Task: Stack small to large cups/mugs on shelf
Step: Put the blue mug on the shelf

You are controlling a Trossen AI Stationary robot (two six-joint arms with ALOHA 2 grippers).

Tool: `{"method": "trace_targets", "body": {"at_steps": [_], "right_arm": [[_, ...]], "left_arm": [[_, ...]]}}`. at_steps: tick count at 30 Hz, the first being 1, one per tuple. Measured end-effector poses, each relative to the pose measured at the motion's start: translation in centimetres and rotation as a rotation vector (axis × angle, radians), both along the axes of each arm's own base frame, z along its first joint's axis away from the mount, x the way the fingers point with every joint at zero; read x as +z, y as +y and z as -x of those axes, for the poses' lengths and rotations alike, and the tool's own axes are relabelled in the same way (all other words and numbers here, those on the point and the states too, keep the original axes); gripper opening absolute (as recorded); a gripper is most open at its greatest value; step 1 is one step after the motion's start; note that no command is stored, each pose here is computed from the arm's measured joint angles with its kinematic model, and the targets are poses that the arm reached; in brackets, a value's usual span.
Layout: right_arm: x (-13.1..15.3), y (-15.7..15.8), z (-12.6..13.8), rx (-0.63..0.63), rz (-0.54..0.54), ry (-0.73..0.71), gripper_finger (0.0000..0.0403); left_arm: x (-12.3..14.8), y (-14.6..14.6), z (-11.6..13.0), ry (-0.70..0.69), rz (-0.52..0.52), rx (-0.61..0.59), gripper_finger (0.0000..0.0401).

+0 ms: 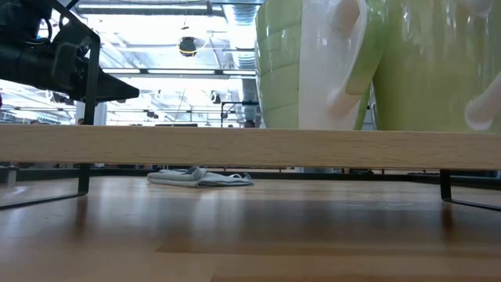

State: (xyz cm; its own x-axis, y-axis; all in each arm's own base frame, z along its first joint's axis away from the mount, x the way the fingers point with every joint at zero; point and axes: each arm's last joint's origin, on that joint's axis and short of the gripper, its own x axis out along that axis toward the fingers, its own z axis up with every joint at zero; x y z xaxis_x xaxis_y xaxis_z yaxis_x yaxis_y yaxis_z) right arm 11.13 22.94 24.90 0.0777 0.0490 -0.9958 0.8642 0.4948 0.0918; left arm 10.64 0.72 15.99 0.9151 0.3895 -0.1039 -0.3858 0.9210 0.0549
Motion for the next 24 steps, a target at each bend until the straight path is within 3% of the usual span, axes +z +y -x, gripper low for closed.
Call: {"method": "trace_targets", "body": {"at_steps": [11,24], "right_arm": [[0.0,0.3,0.7,-0.073,-0.034,0.086,0.0205],[-0.4,-0.2,1.0,-0.09,0.042,0.139,0.0205]], "left_arm": [[0.0,0.0,0.0,-0.001,0.001,0.0,0.0076],[0.0,0.0,0.0,-0.001,0.001,0.0,0.0076]]}}
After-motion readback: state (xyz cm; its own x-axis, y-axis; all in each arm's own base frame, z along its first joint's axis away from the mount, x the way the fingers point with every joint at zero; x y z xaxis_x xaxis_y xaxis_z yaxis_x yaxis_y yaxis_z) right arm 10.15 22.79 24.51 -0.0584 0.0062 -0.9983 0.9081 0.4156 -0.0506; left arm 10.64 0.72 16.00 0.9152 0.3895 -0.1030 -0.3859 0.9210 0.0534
